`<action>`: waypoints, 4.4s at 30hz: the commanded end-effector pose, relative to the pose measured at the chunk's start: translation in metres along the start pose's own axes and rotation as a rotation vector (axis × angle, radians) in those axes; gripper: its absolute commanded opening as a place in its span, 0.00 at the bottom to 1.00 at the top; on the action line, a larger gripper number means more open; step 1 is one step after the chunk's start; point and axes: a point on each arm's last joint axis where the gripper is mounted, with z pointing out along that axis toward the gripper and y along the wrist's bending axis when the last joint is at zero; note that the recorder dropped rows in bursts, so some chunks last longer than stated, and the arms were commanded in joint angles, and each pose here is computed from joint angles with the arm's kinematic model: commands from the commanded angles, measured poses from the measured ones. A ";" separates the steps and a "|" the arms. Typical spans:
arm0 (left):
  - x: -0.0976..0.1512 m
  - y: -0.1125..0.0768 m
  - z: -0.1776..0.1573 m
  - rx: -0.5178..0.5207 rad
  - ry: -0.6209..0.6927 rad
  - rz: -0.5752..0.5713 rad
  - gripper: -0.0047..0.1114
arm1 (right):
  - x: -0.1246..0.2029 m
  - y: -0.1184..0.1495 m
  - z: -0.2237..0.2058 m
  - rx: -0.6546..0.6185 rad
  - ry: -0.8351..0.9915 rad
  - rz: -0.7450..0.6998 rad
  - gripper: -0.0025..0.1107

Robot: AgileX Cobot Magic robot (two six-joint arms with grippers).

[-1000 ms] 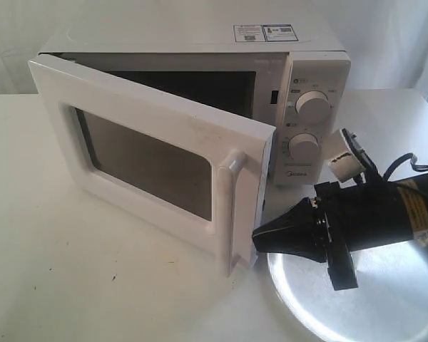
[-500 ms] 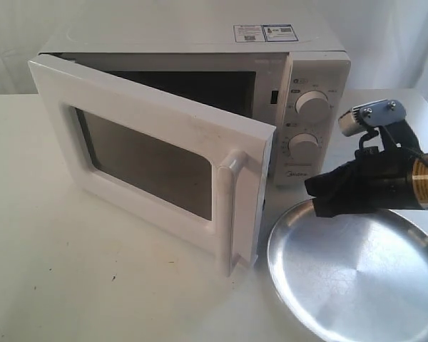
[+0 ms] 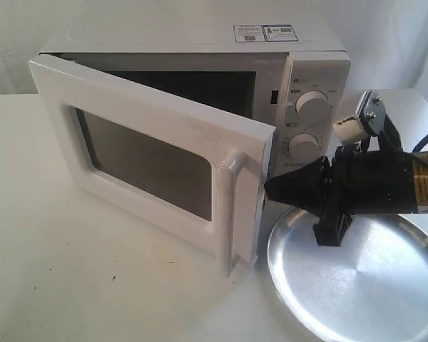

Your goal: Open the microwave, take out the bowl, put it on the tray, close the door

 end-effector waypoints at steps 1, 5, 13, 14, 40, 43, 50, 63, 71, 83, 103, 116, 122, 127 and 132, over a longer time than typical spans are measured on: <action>0.001 0.000 0.000 0.002 -0.001 -0.009 0.04 | 0.000 0.017 -0.002 -0.173 -0.010 -0.068 0.02; 0.001 0.000 0.000 0.002 -0.001 -0.009 0.04 | 0.007 0.004 -0.001 -0.034 0.081 -0.006 0.02; 0.001 0.000 0.000 0.002 -0.001 -0.009 0.04 | 0.013 -0.014 -0.003 0.183 0.136 0.146 0.02; 0.001 0.000 0.000 0.002 -0.001 -0.009 0.04 | 0.012 -0.016 -0.003 0.203 0.121 0.160 0.02; 0.001 0.000 0.000 0.002 -0.001 -0.009 0.04 | 0.022 -0.005 0.038 0.066 0.105 0.114 0.02; 0.001 0.000 0.000 0.002 -0.001 -0.009 0.04 | 0.013 -0.009 0.052 0.129 -0.031 0.072 0.02; 0.001 0.000 0.000 0.002 -0.001 -0.009 0.04 | -0.013 -0.017 0.101 0.093 -0.099 -0.311 0.02; 0.001 0.000 0.000 0.002 -0.001 -0.009 0.04 | -0.046 -0.032 0.161 0.205 -0.001 -0.440 0.02; 0.001 0.000 0.000 0.002 -0.001 -0.009 0.04 | -0.052 -0.043 0.189 0.266 0.154 -0.654 0.42; 0.001 0.000 0.000 0.002 -0.001 -0.009 0.04 | -0.063 -0.081 0.233 0.354 0.158 -0.670 0.50; 0.001 0.000 0.000 0.002 -0.001 -0.009 0.04 | -0.082 0.003 0.189 0.380 0.162 -0.311 0.02; 0.001 0.000 0.000 0.002 -0.001 -0.009 0.04 | 0.000 0.067 0.041 0.703 0.420 0.088 0.02; 0.001 0.000 0.000 0.002 -0.001 -0.009 0.04 | 0.040 0.065 0.033 0.763 0.555 0.119 0.02; 0.001 0.000 0.000 0.002 -0.001 -0.009 0.04 | 0.060 0.063 0.038 0.770 0.641 0.115 0.02; 0.001 0.000 0.000 0.002 -0.001 -0.009 0.04 | 0.071 0.061 0.043 0.768 0.700 0.116 0.12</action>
